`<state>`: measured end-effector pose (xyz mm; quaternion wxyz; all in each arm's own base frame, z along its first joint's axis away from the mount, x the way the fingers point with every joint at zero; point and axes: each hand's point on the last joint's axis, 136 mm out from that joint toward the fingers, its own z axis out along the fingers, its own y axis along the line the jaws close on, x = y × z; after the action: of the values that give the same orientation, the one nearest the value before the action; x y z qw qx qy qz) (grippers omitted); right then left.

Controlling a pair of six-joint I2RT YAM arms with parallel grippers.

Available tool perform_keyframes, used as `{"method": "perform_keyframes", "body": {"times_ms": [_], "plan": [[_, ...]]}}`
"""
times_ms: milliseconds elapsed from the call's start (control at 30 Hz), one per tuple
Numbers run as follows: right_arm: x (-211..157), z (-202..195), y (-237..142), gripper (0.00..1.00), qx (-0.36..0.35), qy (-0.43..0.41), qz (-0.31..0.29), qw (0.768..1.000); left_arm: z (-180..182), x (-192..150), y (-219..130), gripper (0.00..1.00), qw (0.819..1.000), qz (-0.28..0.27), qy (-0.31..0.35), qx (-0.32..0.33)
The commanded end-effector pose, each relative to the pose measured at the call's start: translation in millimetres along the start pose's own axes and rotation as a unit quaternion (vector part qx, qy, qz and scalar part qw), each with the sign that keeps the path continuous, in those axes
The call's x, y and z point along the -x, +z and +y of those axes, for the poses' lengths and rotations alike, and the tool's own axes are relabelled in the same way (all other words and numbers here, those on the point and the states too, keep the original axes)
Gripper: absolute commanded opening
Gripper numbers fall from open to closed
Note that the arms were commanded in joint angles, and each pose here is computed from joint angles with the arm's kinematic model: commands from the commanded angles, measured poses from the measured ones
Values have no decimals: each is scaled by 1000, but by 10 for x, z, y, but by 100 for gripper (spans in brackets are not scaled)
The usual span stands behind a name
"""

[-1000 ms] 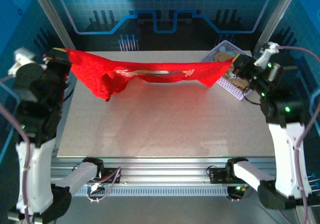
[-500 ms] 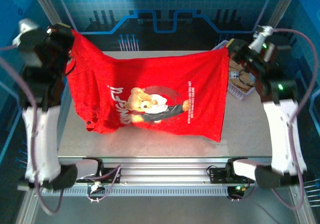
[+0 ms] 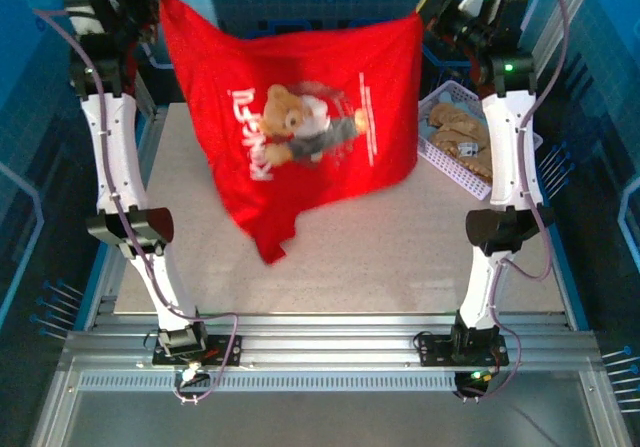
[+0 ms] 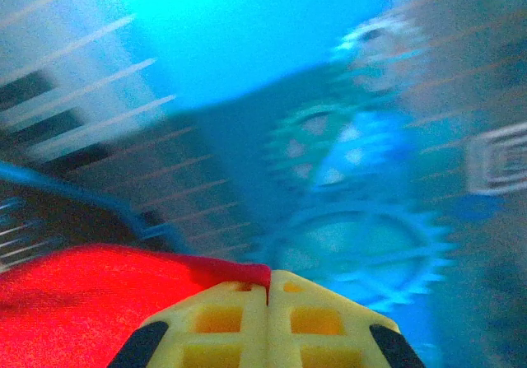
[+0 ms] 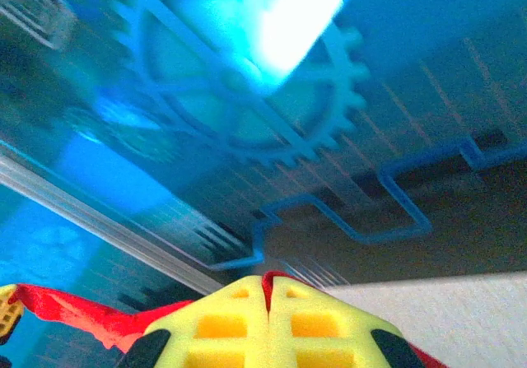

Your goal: Fold and stack the t-shirts

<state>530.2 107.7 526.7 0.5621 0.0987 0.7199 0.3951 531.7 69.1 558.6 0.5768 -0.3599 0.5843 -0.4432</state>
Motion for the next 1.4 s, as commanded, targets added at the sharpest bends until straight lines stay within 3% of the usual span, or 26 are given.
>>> {"method": "perform_keyframes", "body": {"times_ms": [0,133,233,333,467,600,700,800,900,967,1067,1367], "plan": [[529,420,-388,0,70,-5,-69,995,-1404,259,-887,0,980,-42,39,-192],[640,440,-530,0,75,3,-80,994,-1697,172,-1409,0,975,-55,64,-203],[435,291,-459,0,57,11,-40,997,-1401,-38,-1626,0,986,-44,55,-154],[3,42,-385,0,16,24,27,999,-603,-325,-1861,0,997,-44,28,-52],[-1063,-586,-339,0,-76,47,122,988,911,-1009,-2294,0,991,-22,-41,121],[-2286,-1401,-486,0,-185,84,211,956,2389,-1910,-2865,0,948,58,-110,294],[-3062,-1889,-595,0,-242,107,281,923,3206,-2478,-3257,0,904,110,-153,385],[-3618,-2308,-730,0,-308,113,349,878,3773,-3006,-3476,0,854,173,-209,445],[-3826,-2625,-952,0,-378,100,370,843,4034,-3345,-3642,0,810,225,-222,494],[-3844,-2780,-1170,0,-431,87,377,815,4042,-3438,-3670,0,801,247,-198,509],[-3758,-2910,-1487,0,-489,65,367,789,4017,-3519,-3645,0,798,258,-180,514],[-3685,-3004,-2165,0,-552,56,343,758,4020,-3706,-3508,0,801,269,-166,509]]}}
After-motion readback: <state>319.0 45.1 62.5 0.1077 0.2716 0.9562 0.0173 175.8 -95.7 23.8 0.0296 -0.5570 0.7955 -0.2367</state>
